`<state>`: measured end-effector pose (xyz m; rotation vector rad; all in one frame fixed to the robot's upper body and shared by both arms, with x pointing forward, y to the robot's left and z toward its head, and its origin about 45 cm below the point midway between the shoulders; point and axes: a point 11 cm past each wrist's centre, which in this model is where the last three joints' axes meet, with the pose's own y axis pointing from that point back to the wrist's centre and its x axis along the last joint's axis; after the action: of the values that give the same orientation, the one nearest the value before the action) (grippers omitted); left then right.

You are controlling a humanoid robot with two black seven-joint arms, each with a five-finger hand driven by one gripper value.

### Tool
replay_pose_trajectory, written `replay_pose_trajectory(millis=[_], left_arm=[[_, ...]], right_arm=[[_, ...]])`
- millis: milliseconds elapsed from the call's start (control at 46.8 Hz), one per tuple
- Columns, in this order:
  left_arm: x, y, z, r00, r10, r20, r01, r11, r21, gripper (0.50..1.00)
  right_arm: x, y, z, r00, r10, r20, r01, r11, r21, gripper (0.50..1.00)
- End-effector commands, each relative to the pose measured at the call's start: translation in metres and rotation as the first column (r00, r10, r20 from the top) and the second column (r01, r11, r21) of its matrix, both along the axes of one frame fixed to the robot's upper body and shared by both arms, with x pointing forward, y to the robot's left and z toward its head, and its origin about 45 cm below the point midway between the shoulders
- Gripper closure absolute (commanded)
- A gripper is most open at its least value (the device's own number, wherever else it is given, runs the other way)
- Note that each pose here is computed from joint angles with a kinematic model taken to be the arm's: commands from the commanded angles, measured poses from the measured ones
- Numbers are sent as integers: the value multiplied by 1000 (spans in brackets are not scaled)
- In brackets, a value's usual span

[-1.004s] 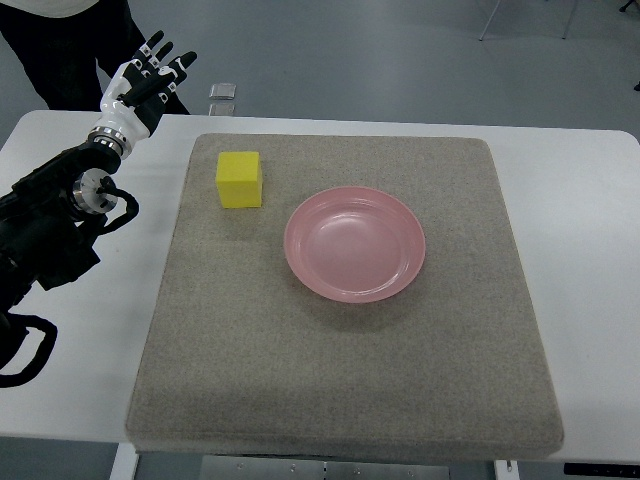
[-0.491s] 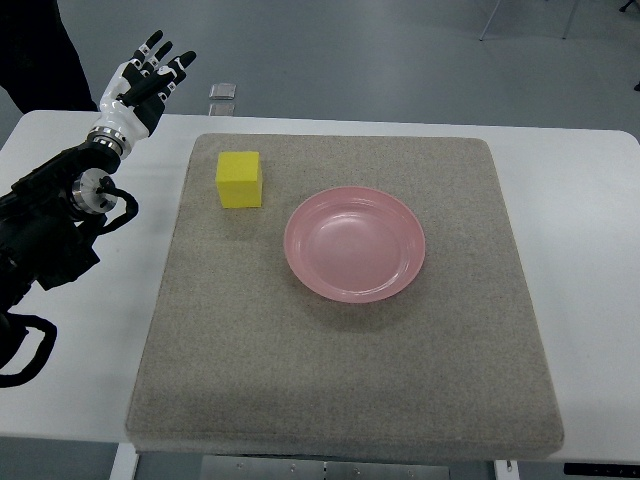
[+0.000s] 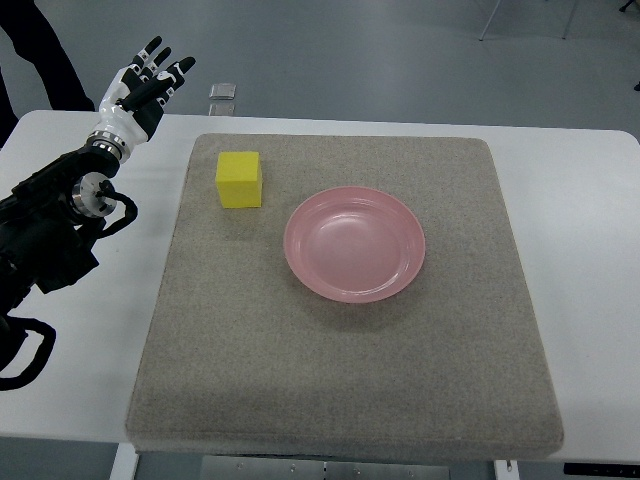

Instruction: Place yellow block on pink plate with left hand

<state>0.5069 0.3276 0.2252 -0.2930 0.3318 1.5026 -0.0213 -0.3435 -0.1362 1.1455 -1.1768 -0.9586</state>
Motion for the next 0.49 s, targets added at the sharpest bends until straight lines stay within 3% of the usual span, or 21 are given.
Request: replay_pose_trajectory(millis=[0, 470], left_arm=[[0, -1, -1, 1000, -5, -3, 5, 1000, 7, 504], [2, -9, 0, 997, -65, -30, 69, 989, 128, 504]], right_arm=[[0, 0, 0, 1000, 0, 0, 0, 1000, 0, 576], [0, 0, 0, 1000, 0, 0, 0, 1000, 1, 576]])
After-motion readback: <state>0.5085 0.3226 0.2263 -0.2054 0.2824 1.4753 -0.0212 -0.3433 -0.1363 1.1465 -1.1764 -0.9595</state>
